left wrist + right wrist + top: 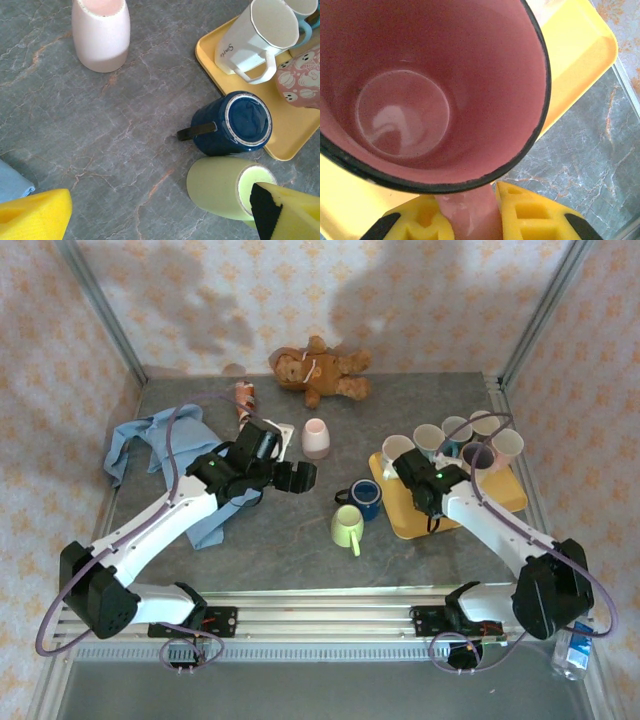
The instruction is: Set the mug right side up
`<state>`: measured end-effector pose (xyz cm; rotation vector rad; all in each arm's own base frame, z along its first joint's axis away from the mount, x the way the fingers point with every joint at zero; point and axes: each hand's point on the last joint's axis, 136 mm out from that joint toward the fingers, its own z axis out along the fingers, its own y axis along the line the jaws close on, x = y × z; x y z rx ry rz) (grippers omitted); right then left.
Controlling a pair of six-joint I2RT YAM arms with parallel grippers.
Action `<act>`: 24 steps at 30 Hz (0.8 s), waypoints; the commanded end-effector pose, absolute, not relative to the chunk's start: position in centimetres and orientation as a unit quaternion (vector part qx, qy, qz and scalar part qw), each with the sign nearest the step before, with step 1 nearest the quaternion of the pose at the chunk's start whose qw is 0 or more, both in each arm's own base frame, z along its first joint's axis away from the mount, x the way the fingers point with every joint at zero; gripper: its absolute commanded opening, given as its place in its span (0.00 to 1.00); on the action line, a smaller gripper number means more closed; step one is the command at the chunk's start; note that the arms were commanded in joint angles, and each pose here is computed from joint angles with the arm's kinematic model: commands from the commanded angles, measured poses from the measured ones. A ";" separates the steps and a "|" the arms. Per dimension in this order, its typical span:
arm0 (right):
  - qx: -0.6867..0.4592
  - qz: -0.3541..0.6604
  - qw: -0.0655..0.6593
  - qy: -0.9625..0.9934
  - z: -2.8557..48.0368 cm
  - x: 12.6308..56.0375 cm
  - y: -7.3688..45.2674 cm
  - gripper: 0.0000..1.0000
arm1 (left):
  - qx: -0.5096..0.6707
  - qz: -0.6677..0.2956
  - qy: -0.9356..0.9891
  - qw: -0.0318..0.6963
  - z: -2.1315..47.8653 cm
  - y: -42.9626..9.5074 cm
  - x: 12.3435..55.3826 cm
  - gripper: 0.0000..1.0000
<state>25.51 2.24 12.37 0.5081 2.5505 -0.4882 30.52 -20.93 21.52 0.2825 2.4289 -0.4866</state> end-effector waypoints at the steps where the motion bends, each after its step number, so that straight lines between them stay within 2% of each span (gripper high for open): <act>1: 0.209 -0.213 0.299 0.906 14.2 27.3 0.8 0.00 | 0.081 -0.162 0.932 0.314 21.3 -20.0 30.6 0.93; 8: 0.192 -0.241 0.293 0.905 13.8 28.3 0.8 0.01 | 0.078 -0.154 0.934 0.312 21.0 -20.2 31.0 0.93; 11: 0.185 -0.246 0.290 0.906 13.4 28.7 0.9 0.10 | 0.074 -0.145 0.934 0.318 21.1 -19.9 31.3 0.93; 14: 0.178 -0.252 0.281 0.909 12.8 28.8 1.1 0.24 | 0.071 -0.138 0.935 0.319 21.1 -19.7 31.3 0.93; 16: 0.175 -0.251 0.276 0.911 12.3 28.8 1.1 0.30 | 0.068 -0.132 0.936 0.318 20.9 -19.4 31.4 0.94; 24: 0.174 -0.215 0.274 0.921 12.0 28.7 2.0 0.41 | 0.064 -0.127 0.940 0.310 20.5 -19.3 31.3 0.94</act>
